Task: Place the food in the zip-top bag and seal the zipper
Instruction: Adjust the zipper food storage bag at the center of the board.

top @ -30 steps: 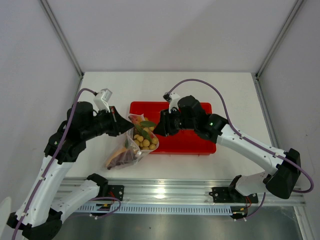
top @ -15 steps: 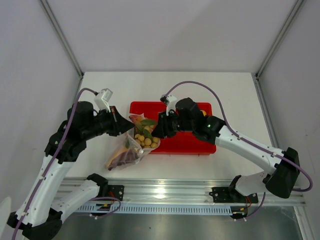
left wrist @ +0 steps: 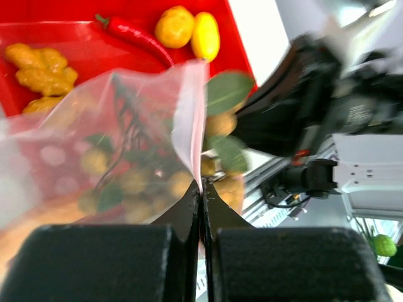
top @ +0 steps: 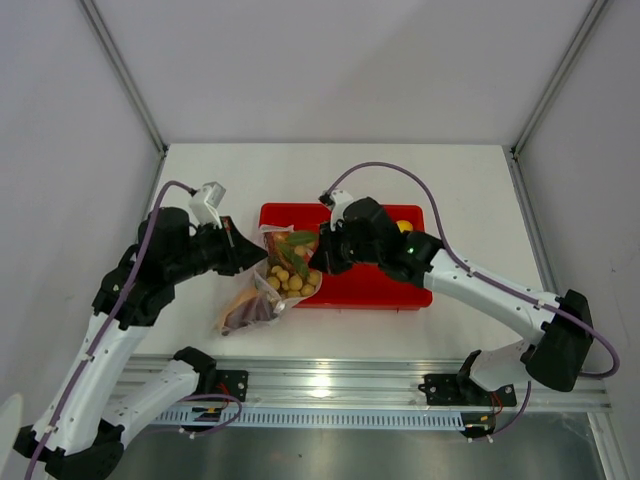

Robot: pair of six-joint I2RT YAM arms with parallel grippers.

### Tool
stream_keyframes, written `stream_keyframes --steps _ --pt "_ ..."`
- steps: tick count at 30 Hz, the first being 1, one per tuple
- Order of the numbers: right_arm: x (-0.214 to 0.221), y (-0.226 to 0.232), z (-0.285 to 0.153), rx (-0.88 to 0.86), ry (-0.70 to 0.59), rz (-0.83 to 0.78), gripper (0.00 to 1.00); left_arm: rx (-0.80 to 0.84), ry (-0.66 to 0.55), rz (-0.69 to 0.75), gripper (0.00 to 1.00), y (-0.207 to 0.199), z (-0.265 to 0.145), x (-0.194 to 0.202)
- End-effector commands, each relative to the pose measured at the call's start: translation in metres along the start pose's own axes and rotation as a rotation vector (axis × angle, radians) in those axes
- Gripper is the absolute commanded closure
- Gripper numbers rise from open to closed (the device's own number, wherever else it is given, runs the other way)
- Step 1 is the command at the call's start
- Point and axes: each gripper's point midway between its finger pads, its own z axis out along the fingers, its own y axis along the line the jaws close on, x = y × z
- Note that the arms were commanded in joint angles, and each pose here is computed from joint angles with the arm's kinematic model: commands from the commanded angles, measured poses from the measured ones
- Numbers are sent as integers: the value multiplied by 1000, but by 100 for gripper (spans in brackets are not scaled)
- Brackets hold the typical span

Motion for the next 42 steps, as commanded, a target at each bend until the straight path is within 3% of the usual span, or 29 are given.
stream_keyframes --steps 1,4,6,9,11,16,19,25,27,31,32,37,39,42 --pt "-53 19 -37 15 -144 -45 100 -33 -42 32 99 10 0 -2" --pt "-80 51 -55 -46 -175 -78 100 -85 -26 11 99 23 1 7" --pt "-96 82 -69 -87 -213 -117 100 -35 -19 0 99 9 -9 8" --pt "-92 94 -59 -83 -171 -124 100 33 -81 -6 99 -8 -22 -1" --pt "-85 83 -40 -53 -136 -104 100 -30 -104 -2 100 4 -20 -5" --pt "-54 34 0 79 -67 -62 100 -162 -20 -24 99 44 7 19" --pt "-58 22 5 122 -99 -79 100 -199 -26 -38 99 53 9 23" --pt "-63 50 -1 118 -108 -187 100 -216 -218 -50 100 41 -31 -9" --pt "-68 81 -15 54 -134 -215 100 -185 -316 -58 99 30 -59 -19" --pt "-60 135 -37 -100 -209 -318 100 -279 -478 -97 99 53 -87 -23" --pt "-56 134 -35 -93 -213 -336 100 -294 -475 -107 99 58 -86 -19" --pt "-61 23 12 149 -151 -168 100 -330 -216 -132 99 79 -21 18" --pt "-63 36 14 151 -167 -212 100 -302 -167 -136 99 75 -11 22" --pt "-77 78 5 81 -217 -301 100 -275 -202 -141 99 68 -14 15"
